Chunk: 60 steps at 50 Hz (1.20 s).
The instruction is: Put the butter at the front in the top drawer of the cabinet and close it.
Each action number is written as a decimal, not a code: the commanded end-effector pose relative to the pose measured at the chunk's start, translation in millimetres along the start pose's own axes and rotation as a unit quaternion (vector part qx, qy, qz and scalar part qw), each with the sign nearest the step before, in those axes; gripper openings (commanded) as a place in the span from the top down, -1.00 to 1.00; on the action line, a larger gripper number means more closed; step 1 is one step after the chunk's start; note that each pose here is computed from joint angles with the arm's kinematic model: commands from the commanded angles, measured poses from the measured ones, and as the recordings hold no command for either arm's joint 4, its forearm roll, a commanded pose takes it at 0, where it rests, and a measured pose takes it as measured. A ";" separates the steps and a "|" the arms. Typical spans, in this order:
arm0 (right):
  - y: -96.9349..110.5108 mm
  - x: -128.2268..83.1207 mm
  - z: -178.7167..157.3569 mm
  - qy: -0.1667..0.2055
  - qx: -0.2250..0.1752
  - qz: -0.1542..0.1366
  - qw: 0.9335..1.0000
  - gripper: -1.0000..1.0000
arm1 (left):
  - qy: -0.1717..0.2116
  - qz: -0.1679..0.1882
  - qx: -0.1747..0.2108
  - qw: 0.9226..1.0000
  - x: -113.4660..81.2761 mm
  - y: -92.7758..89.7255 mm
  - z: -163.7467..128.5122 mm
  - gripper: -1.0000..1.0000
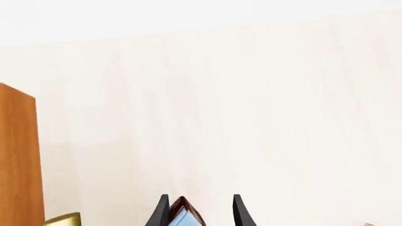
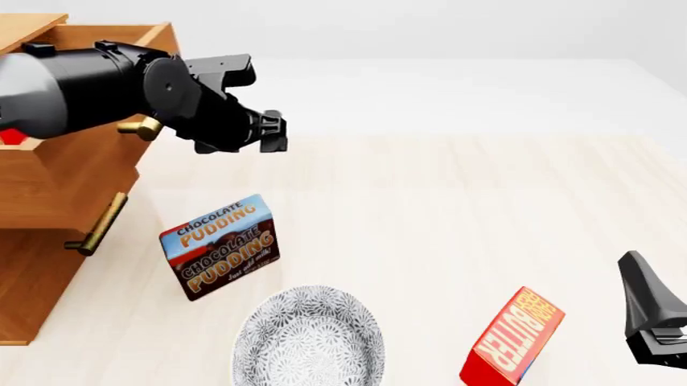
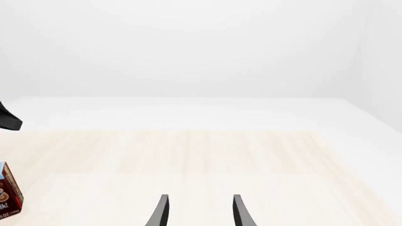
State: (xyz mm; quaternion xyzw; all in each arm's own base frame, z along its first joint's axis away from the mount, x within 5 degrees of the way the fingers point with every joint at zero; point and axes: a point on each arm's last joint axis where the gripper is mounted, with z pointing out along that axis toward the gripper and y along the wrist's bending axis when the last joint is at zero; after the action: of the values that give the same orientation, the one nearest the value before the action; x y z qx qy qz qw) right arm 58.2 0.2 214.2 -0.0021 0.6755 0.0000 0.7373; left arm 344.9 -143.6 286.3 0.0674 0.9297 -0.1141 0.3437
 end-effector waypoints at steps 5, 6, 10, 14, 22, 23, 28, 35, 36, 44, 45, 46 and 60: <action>0.0 0.0 -0.1 0.000 0.000 0.000 1.000 -1.00 | -0.001 -0.005 -0.013 1.000 0.9 14.7 -12.2 -1.00; 0.0 0.0 0.0 0.000 0.000 0.000 1.000 -1.00 | 0.000 -0.005 -0.016 1.000 1.5 18.1 -11.8 -1.00; 0.0 0.0 0.0 0.000 0.000 0.000 1.000 -1.00 | -0.001 -0.008 -0.018 1.000 2.8 21.4 -12.1 -1.00; 0.0 0.0 0.0 0.000 0.000 0.000 1.000 -1.00 | 0.001 -0.010 -0.023 1.000 4.4 25.7 -12.5 -1.00; 0.0 0.0 0.0 0.000 0.000 0.000 1.000 -1.00 | -0.004 -0.018 -0.035 0.999 6.0 39.7 -20.9 -1.00; 0.0 0.0 0.0 0.000 0.000 0.000 1.000 -1.00 | -0.004 -0.018 -0.035 0.999 6.1 39.7 -20.9 -1.00; 0.0 0.0 -0.1 0.000 0.000 0.000 1.000 -1.00 | -0.008 -0.023 -0.043 0.999 7.7 49.0 -26.1 -1.00; 0.0 0.0 0.0 0.000 0.000 0.000 1.000 -1.00 | -0.019 -0.026 -0.055 0.998 5.1 61.4 -37.2 -1.00; 0.0 0.0 0.0 0.000 0.000 0.000 1.000 -1.00 | -0.020 -0.028 -0.058 0.998 5.0 63.9 -38.9 -1.00; 0.0 0.0 -0.1 0.000 0.000 0.000 1.000 -1.00 | -0.019 -0.035 -0.072 0.997 4.5 77.2 -40.0 -1.00; 0.0 0.0 0.0 0.000 0.000 0.000 1.000 -1.00 | -0.019 -0.035 -0.072 0.997 4.6 77.2 -40.2 -1.00; 0.0 0.0 0.0 0.000 0.000 0.000 1.000 -1.00 | -0.020 -0.037 -0.072 0.996 4.3 77.7 -41.0 -1.00; 0.0 0.0 0.0 0.000 0.000 0.000 1.000 -1.00 | -0.021 -0.047 -0.087 0.995 6.0 92.1 -42.8 -1.00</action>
State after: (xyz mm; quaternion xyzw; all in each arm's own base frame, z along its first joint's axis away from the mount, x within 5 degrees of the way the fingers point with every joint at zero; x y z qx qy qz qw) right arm 58.3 0.2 214.2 -0.0021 0.6756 0.0000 0.7373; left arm 335.6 -54.9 296.9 0.0035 0.9309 -0.0576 0.3606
